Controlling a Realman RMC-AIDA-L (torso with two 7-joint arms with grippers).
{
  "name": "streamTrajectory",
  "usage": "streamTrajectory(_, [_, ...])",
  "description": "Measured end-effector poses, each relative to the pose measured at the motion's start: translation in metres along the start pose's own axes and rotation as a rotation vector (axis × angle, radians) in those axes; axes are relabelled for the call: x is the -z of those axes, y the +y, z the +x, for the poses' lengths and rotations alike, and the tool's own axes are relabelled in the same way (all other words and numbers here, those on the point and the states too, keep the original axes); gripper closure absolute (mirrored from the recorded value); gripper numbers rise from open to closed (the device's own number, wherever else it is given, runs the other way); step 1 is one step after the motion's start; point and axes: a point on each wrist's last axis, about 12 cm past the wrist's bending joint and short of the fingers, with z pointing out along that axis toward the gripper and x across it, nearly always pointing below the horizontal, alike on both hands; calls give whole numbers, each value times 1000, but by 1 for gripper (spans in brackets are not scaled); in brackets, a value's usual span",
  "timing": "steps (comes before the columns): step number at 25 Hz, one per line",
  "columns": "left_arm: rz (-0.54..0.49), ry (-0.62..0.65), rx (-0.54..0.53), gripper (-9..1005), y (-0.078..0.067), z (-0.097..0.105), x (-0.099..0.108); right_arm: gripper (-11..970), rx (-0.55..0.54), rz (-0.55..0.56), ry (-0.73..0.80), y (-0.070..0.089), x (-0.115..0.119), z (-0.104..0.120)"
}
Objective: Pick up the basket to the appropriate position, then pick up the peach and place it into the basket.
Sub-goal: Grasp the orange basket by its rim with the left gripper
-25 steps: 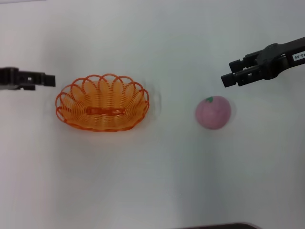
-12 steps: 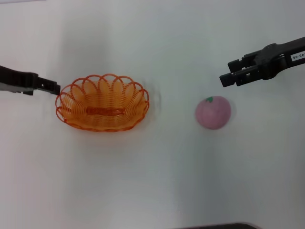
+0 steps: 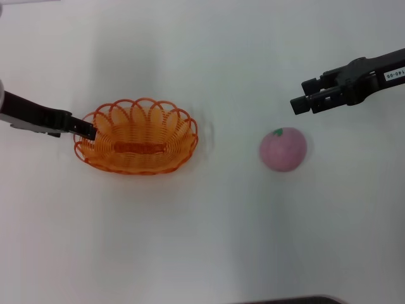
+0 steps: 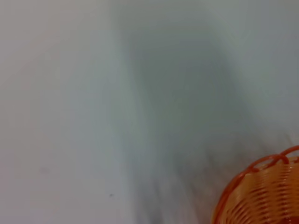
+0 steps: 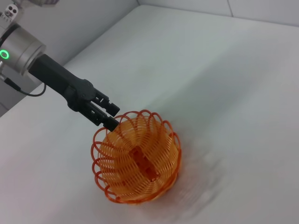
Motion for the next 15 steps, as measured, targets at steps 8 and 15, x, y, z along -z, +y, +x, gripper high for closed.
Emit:
streamTrajectory(8, [5,6,-13,274,-6,0,-8,214,0,1,0,0,0,1])
streamTrajectory(15, [7,8,-16,563,-6,1,-10,214,-1,2,-2,0,0,1])
